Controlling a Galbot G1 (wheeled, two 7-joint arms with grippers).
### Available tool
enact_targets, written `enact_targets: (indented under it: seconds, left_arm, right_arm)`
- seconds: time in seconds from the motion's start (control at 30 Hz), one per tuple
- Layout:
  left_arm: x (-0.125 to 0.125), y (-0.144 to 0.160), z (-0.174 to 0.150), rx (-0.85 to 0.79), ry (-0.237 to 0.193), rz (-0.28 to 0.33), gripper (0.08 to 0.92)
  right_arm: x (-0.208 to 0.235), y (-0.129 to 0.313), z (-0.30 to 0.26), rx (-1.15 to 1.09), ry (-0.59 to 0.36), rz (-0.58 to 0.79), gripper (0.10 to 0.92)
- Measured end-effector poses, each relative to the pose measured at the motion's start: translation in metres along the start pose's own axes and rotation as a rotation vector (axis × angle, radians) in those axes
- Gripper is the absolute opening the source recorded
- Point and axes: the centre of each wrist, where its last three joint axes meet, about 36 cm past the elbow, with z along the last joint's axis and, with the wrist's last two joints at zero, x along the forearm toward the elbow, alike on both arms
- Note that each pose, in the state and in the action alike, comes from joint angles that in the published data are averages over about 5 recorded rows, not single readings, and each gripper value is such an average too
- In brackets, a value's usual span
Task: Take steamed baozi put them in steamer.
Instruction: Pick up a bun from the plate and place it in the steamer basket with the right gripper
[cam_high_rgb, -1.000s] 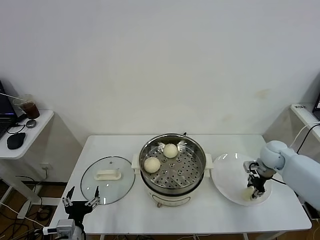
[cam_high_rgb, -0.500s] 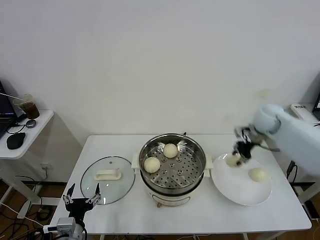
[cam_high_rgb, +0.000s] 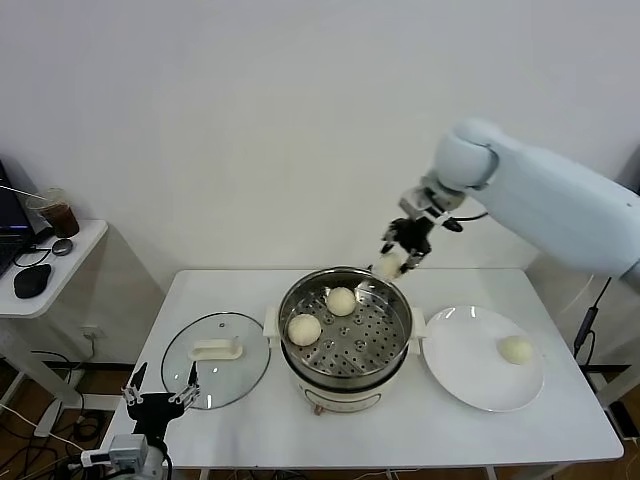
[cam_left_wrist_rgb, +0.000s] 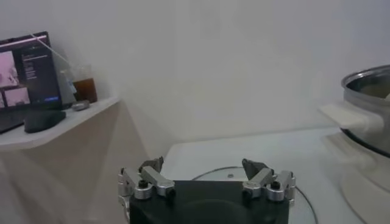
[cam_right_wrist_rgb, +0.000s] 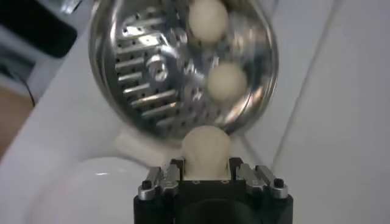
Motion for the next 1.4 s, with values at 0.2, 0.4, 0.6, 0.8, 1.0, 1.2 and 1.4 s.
enact_targets:
  seconds: [0.2, 0.4, 0.6, 0.8, 1.0, 1.2, 1.4]
  left_arm:
    - [0.002, 0.0, -0.002, 0.002, -0.006, -0.005, 0.823]
    - [0.003, -0.001, -0.003, 0.008, -0.006, -0.008, 0.823]
    - [0.003, 0.0, -0.003, 0.006, -0.008, -0.013, 0.823]
    - [0.003, 0.0, -0.004, 0.007, -0.009, -0.014, 0.823]
    - [0.002, 0.0, -0.001, 0.008, -0.004, -0.012, 0.823]
    - [0.001, 0.0, 0.0, 0.01, -0.001, -0.012, 0.823]
    - [0.0, 0.0, 0.001, 0.01, 0.001, -0.013, 0.823]
  right_arm:
    - [-0.021, -0.015, -0.045, 0.289, 0.006, -0.05, 0.458]
    - [-0.047, -0.021, -0.078, 0.516, 0.014, -0.094, 0.458]
    - [-0.079, -0.019, -0.098, 0.644, -0.002, -0.146, 0.458]
    - [-0.108, -0.016, -0.112, 0.711, -0.037, -0.181, 0.458]
    - [-0.125, -0.016, -0.12, 0.747, -0.059, -0.196, 0.458]
    - [-0.136, -0.014, -0.122, 0.756, -0.077, -0.208, 0.464]
    - [-0.138, -0.012, -0.121, 0.742, -0.094, -0.205, 0.565]
